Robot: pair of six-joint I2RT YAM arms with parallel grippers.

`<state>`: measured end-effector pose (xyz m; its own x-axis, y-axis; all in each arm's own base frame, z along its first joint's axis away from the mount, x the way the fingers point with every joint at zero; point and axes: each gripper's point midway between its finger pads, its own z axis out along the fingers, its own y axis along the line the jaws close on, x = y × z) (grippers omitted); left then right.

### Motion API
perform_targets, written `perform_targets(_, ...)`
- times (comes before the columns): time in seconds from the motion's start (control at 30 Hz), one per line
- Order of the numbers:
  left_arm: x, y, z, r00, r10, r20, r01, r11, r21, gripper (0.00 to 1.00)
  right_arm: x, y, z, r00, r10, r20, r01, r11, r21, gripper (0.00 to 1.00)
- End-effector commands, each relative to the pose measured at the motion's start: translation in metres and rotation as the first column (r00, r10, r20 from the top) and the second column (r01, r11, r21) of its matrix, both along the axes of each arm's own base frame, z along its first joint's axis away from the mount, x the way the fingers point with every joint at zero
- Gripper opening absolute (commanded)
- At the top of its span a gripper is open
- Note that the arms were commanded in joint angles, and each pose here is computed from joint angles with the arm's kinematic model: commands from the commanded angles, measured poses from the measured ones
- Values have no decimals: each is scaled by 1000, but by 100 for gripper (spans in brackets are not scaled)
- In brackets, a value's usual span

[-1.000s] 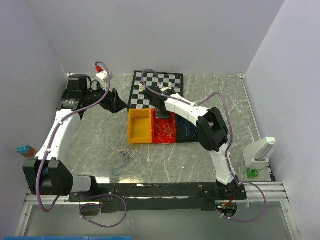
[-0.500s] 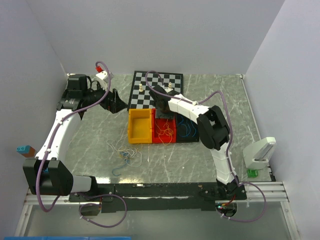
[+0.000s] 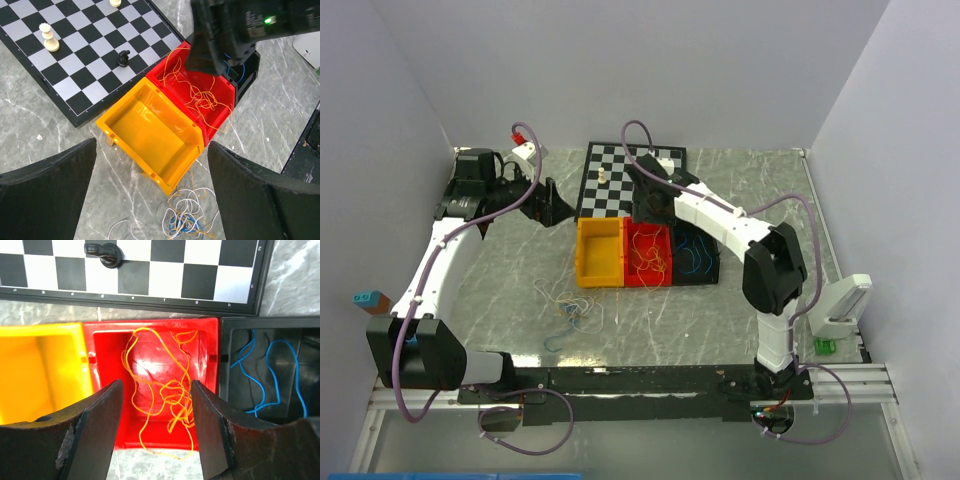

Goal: Untangle the cables

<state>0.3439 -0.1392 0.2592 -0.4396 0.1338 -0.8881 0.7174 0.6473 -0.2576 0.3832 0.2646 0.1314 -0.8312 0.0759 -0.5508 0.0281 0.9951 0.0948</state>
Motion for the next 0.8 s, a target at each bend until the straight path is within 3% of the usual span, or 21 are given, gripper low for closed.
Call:
perform_targets(0.0, -1, -2, 9, 999, -28, 33, 28, 1000, -13, 97, -6, -8, 25, 999, 26, 47, -27, 1000, 16, 62)
perform_targets(0.07, -1, -3, 9, 999, -31, 31, 32, 999, -14, 97, -4, -8, 22, 999, 19, 36, -19, 1000, 16, 56)
perform_targets(0.3, -4, 0, 7, 999, -25, 40, 25, 1000, 7, 97, -12, -9, 0, 1000, 3, -21, -3, 1000, 9, 20)
perform_targets(0.57, -2, -1, 4, 999, -34, 28, 34, 999, 1, 97, -38, -22, 21, 997, 11, 71, -15, 999, 52, 17)
perform_targets(0.77, -2, -3, 3, 999, -37, 17, 37, 999, -10, 97, -51, -27, 11, 999, 13, 36, -15, 999, 52, 17)
